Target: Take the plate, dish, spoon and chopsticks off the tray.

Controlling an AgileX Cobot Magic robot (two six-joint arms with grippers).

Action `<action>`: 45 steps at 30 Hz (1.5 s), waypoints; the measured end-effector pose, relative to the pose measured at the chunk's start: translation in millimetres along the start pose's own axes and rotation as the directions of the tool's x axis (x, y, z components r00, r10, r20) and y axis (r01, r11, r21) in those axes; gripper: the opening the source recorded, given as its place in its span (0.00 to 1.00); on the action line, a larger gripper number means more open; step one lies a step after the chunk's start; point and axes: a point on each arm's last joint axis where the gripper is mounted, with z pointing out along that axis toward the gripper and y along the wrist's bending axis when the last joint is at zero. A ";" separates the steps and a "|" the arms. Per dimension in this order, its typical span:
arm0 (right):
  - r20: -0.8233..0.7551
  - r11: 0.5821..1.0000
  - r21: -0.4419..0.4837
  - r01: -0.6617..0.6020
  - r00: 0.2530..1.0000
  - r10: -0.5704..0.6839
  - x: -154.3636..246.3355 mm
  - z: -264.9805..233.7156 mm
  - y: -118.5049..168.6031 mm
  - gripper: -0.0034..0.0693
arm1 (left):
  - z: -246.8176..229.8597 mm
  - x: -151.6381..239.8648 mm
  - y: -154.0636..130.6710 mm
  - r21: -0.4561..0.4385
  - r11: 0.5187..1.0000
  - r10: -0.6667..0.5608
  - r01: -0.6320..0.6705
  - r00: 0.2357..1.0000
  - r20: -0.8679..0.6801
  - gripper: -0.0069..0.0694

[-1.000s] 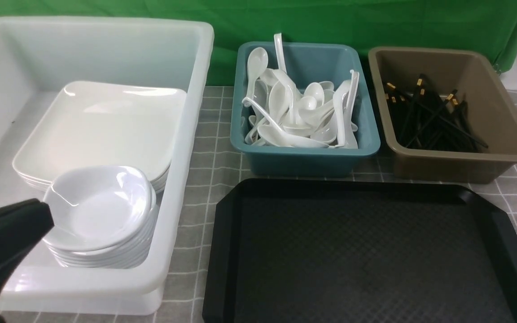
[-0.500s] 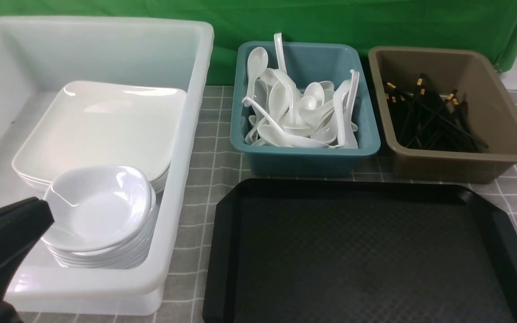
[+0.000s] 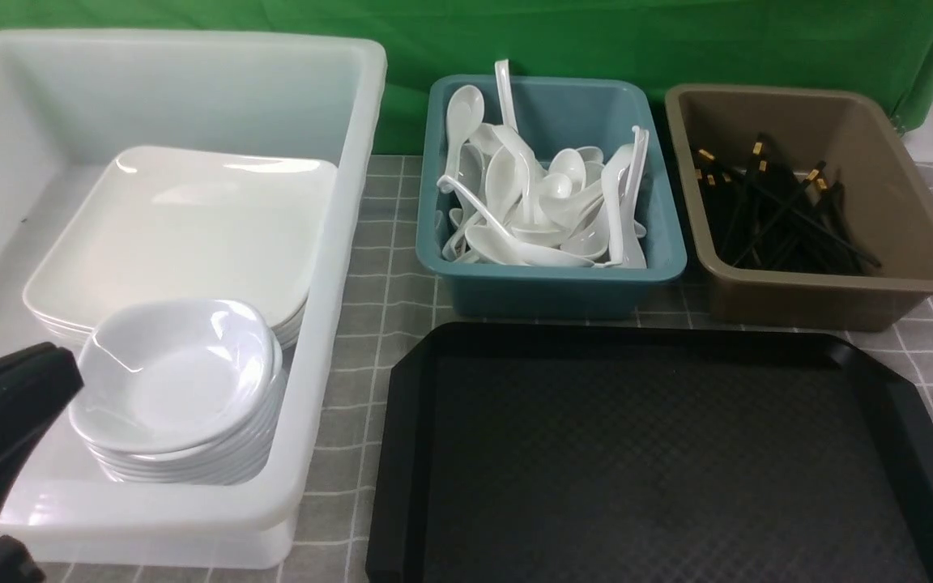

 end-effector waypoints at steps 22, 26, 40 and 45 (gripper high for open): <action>0.000 1.000 0.000 0.000 1.000 0.000 0.0 0.0 0.0 0.26 | -25.6 96.2 28.9 -0.356 0.934 0.032 -0.020 0.999 0.027 0.10; 0.001 1.000 0.000 0.000 1.000 0.000 -0.1 0.0 0.0 0.27 | -25.5 99.3 28.8 -0.354 0.935 0.024 -0.025 1.000 -0.006 0.10; 0.001 1.000 0.000 0.000 1.000 0.000 -0.1 0.0 0.0 0.30 | -25.6 99.7 29.3 -0.359 0.932 0.050 -0.054 0.999 -0.021 0.10; 0.001 1.000 0.000 0.000 1.000 0.000 -0.1 0.0 0.0 0.32 | -25.6 99.8 29.3 -0.359 0.932 0.049 -0.054 0.999 -0.022 0.10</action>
